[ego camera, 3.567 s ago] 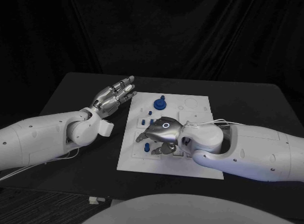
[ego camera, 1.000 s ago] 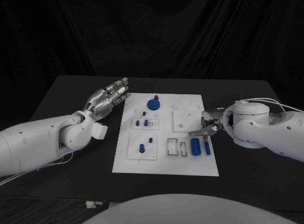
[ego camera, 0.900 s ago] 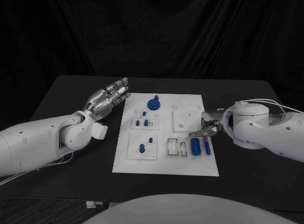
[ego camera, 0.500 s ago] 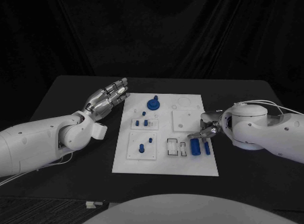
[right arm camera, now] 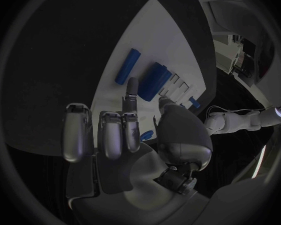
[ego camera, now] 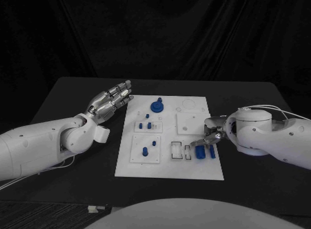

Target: Assemble the parts on the task board

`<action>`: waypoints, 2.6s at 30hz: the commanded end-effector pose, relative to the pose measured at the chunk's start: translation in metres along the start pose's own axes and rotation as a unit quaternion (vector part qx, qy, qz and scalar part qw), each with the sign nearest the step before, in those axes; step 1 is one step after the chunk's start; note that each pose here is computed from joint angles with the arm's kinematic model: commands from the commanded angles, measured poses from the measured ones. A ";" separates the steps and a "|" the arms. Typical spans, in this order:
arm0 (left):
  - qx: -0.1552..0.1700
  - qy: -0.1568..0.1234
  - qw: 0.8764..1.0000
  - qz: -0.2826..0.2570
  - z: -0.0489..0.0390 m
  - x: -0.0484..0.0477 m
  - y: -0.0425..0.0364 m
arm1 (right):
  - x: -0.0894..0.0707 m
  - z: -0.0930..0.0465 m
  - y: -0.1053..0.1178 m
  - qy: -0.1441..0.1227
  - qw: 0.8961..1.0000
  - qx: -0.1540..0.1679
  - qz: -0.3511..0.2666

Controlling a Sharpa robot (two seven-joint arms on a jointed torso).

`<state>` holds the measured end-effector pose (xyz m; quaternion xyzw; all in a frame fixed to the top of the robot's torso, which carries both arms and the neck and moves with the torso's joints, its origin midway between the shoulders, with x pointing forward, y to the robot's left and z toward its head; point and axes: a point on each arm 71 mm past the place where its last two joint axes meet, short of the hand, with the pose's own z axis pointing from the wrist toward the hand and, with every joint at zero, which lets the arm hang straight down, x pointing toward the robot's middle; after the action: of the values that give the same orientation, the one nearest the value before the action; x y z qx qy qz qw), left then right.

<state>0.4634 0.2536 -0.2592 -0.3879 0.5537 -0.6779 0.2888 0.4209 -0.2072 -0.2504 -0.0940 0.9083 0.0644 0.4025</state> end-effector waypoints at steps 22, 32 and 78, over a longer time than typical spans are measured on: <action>-0.009 0.009 1.000 -0.010 -0.0014 0.0019 0.0046 | 0.012 0.005 0.004 0.022 0.999 -0.006 0.036; -0.011 0.012 1.000 -0.013 -0.0018 0.0031 0.0066 | 0.017 0.004 -0.002 0.053 0.986 0.000 0.155; -0.020 0.021 0.999 -0.021 -0.0021 0.0044 0.0102 | 0.013 0.009 0.042 0.110 0.953 -0.032 0.280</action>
<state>0.4598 0.2510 -0.2689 -0.3940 0.5683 -0.6731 0.2621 0.4106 -0.1650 -0.2628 0.1578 0.9301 0.2064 0.2596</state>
